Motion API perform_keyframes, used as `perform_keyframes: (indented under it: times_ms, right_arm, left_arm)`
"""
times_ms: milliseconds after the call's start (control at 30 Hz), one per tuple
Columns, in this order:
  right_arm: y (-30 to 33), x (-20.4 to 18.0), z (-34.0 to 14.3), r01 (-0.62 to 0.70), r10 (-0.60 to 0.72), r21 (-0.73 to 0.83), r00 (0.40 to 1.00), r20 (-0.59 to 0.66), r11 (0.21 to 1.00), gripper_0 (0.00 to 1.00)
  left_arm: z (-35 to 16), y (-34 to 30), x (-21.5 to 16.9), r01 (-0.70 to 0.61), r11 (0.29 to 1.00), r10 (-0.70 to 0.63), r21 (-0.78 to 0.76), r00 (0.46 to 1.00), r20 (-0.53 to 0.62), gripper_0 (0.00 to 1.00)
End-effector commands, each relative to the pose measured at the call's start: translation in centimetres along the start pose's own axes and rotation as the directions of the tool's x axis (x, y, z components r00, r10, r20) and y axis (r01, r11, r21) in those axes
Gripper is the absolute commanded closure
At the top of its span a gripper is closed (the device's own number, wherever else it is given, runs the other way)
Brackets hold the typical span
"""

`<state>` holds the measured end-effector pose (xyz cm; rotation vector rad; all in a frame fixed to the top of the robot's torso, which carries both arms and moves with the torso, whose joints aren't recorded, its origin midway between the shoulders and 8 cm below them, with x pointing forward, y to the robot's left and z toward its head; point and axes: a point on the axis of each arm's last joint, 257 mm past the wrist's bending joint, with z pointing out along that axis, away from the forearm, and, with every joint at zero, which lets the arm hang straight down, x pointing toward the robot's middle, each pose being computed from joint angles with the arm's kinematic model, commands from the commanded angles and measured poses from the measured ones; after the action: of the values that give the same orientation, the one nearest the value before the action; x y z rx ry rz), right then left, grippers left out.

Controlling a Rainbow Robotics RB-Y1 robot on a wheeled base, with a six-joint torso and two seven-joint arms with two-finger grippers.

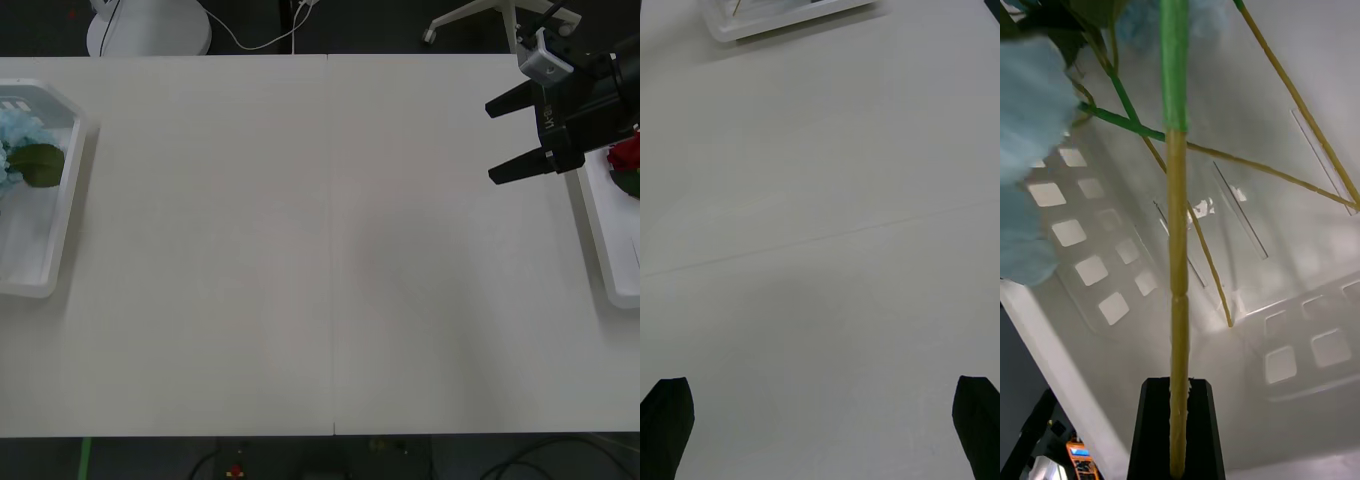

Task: Put the red flowers into the right box and the blue flowers into the left box

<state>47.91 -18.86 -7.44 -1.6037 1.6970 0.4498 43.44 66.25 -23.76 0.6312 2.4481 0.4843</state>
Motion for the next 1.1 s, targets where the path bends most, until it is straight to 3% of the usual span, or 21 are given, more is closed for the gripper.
perform_keyframes:
  times_ms: [33,133,167,233,300,367,567,733,1100]
  right_arm:
    - [-0.3,-0.1,-1.5,0.015,-0.015,0.019,1.0,-0.006,1.0,0.0]
    - [-0.4,-0.1,-1.2,0.009,-0.009,0.018,1.0,-0.001,1.0,0.0]
    - [-0.4,-0.1,-1.2,0.009,-0.009,0.018,1.0,-0.001,1.0,0.0]
    - [-0.4,-0.1,-1.2,0.009,-0.009,0.018,1.0,-0.001,1.0,0.0]
    - [-0.4,-0.1,-1.2,0.009,-0.009,0.018,1.0,-0.001,1.0,0.0]
    - [-0.4,-0.1,-1.2,0.009,-0.009,0.018,1.0,-0.001,1.0,0.0]
    - [-0.4,-0.1,-1.2,0.009,-0.009,0.018,1.0,-0.001,1.0,0.0]
    - [-0.4,-0.1,-1.2,0.009,-0.009,0.018,1.0,-0.001,1.0,0.0]
    - [-0.4,-0.1,-1.2,0.009,-0.009,0.018,1.0,-0.001,1.0,0.0]
  left_arm:
    - [-0.6,2.5,-1.0,-0.078,0.996,0.077,-0.052,0.997,-0.012,1.0]
    - [-0.5,2.5,-1.1,-0.078,0.995,0.078,-0.054,0.997,-0.013,1.0]
    - [-0.5,2.5,-1.2,-0.078,0.996,0.077,-0.054,0.997,-0.01,0.87]
    - [-0.6,2.5,-1.5,-0.076,0.996,0.076,-0.056,0.997,0.0,0.28]
    - [-0.7,2.5,-2.0,-0.078,0.995,0.079,-0.055,0.997,0.015,0.1]
    - [-1.1,2.6,-3.5,-0.101,0.993,0.104,-0.063,0.994,0.044,0.0]
    - [-3.9,3.9,-7.8,-0.084,0.993,0.095,-0.078,0.983,0.156,0.0]
    - [-7.3,2.5,-10.7,-0.065,0.998,0.057,0.025,0.968,0.243,0.0]
    - [-13.6,-7.2,-20.0,-0.241,0.932,0.077,0.272,0.862,0.501,0.0]
